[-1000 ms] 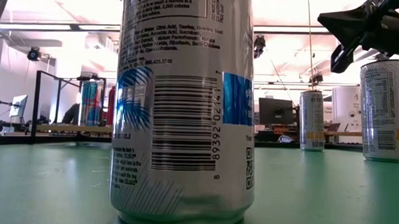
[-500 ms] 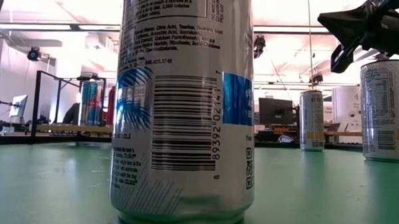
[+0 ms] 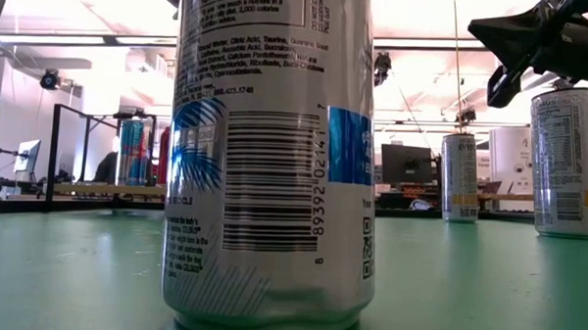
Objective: Place canned beverage on shelf
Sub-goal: Put the white blue soda can on the shelf
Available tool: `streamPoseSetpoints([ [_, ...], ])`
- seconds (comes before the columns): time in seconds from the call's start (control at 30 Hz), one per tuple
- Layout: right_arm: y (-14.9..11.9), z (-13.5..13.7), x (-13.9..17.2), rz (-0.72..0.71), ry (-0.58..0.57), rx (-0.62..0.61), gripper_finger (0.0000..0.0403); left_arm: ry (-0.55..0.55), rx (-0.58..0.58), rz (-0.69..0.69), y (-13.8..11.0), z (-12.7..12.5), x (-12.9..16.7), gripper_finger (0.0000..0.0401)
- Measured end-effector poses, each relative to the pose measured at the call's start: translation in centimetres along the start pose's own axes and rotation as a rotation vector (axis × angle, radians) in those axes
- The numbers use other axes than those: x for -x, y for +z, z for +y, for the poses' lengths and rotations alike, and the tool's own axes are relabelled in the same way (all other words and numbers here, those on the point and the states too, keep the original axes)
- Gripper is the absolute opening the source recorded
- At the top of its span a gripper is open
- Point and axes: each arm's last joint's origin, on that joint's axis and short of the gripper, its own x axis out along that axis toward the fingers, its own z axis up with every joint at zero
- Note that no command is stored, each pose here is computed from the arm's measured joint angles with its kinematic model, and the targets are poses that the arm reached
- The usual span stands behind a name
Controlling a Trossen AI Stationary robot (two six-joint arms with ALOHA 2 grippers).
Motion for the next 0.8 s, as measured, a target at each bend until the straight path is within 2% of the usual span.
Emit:
streamPoseSetpoints([
  [0.23,0.00,0.00,0.00,0.000,0.000,0.000,0.0013,-0.016,0.009,0.012,-0.14,0.05,-0.10,0.0310],
  [0.53,0.00,0.00,0.00,0.000,0.000,0.000,0.0013,-0.021,0.074,0.013,-0.14,0.02,-0.09,0.0224],
  [0.8,-0.01,-0.01,0.00,0.000,-0.001,0.000,0.0013,-0.002,0.240,0.030,-0.29,0.05,-0.08,0.0224],
])
